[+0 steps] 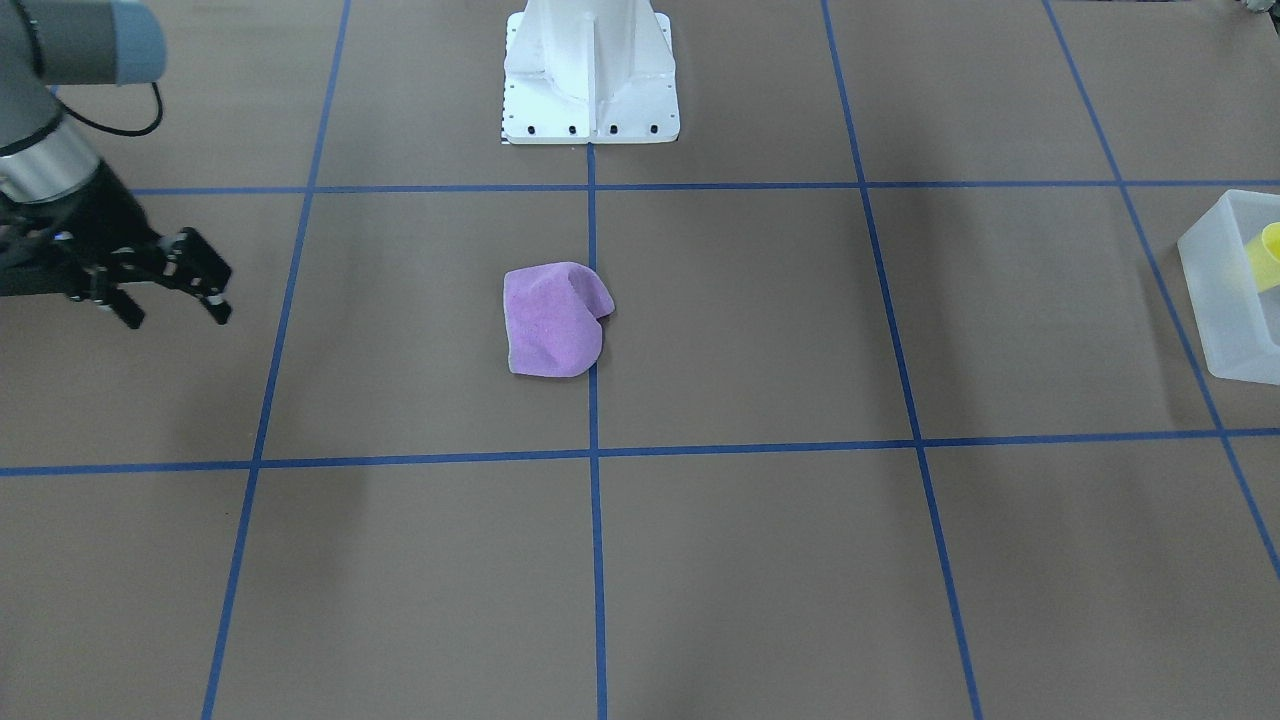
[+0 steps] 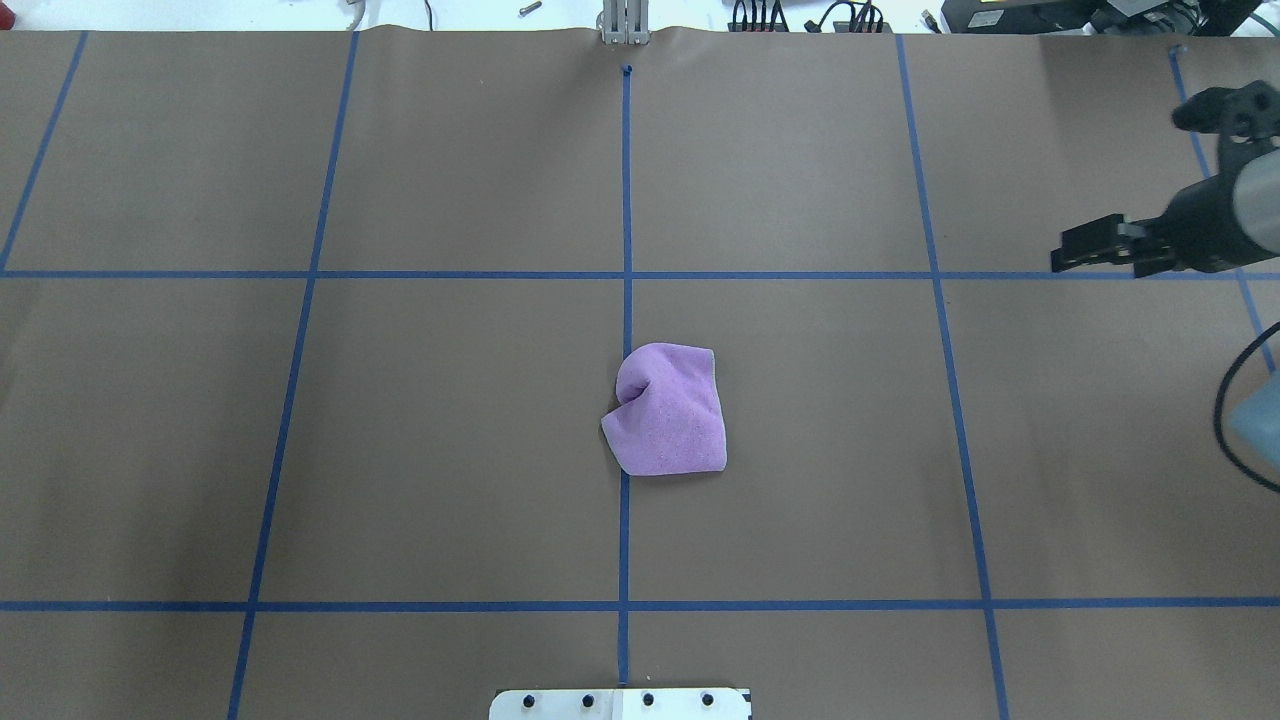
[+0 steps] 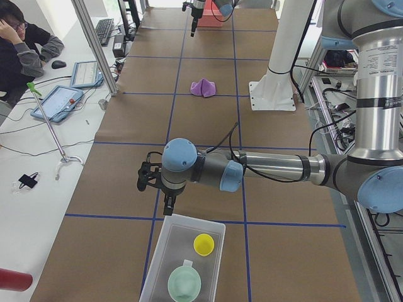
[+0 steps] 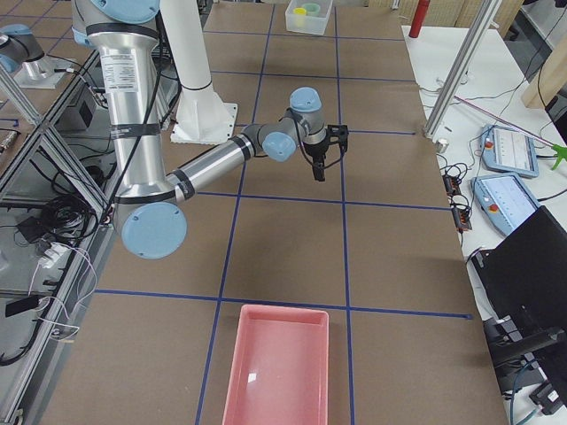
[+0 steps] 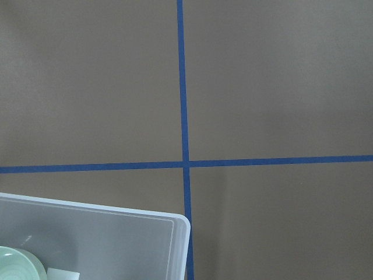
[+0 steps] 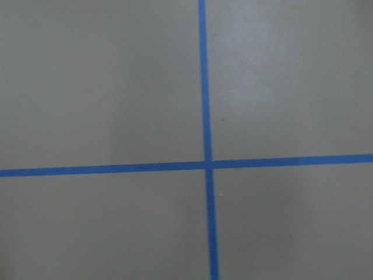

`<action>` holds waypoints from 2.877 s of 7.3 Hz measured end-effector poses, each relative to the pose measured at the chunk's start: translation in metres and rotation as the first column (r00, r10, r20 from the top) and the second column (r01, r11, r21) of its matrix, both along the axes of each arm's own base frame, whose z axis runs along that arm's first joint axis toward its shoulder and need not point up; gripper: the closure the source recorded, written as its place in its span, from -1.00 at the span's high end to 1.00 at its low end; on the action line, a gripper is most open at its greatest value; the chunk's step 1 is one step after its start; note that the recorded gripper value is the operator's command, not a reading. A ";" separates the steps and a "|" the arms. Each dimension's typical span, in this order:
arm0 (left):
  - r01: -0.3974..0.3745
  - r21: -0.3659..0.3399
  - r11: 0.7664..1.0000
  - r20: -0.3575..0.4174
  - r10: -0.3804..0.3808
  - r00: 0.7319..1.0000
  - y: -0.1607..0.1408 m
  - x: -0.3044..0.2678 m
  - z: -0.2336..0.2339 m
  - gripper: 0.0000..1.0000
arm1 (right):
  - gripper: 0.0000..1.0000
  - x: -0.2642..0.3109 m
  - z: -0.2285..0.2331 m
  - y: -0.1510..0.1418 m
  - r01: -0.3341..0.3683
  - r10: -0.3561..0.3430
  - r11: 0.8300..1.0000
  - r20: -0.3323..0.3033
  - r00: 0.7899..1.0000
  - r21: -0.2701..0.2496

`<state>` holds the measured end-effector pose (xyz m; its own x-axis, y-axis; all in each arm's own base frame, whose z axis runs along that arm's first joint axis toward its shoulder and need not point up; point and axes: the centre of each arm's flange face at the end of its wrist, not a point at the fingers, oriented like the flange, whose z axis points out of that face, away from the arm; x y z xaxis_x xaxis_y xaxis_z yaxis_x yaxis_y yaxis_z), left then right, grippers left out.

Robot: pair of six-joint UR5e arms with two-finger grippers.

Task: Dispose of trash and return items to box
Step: 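Move the right gripper down onto the purple cloth, then close the right gripper on the purple cloth and lift it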

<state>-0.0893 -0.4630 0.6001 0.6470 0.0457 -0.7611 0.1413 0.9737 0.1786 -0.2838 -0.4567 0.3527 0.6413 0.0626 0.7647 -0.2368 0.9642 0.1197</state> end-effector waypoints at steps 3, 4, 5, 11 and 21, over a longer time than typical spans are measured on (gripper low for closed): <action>-0.005 -0.003 1.000 0.001 0.005 1.000 0.016 0.001 0.003 0.97 | 1.00 -0.141 -0.122 0.062 -0.018 0.016 0.999 -0.048 0.999 -0.038; -0.005 -0.006 1.000 0.001 0.005 1.000 0.019 0.001 0.005 0.97 | 1.00 -0.168 -0.141 0.080 0.004 -0.005 1.000 -0.050 0.999 -0.026; -0.006 -0.009 1.000 0.001 0.006 1.000 0.023 0.002 0.007 0.97 | 1.00 -0.196 -0.156 0.089 0.015 -0.015 1.000 -0.055 0.998 -0.012; -0.007 -0.019 1.000 0.000 0.007 1.000 0.032 0.002 0.012 0.97 | -1.00 -0.283 -0.173 0.106 0.007 0.003 0.998 -0.140 0.990 0.070; -0.009 -0.020 1.000 -0.001 0.009 1.000 0.031 0.003 0.012 0.97 | -1.00 -0.229 -0.220 0.086 -0.016 0.033 0.991 -0.122 0.992 0.131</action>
<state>-0.0859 -0.4316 0.6117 0.6459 0.0360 -0.7625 0.1331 0.9783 0.1589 -0.5129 -0.3704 0.1328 0.7308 -0.0146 0.6825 -0.2358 0.9328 0.2725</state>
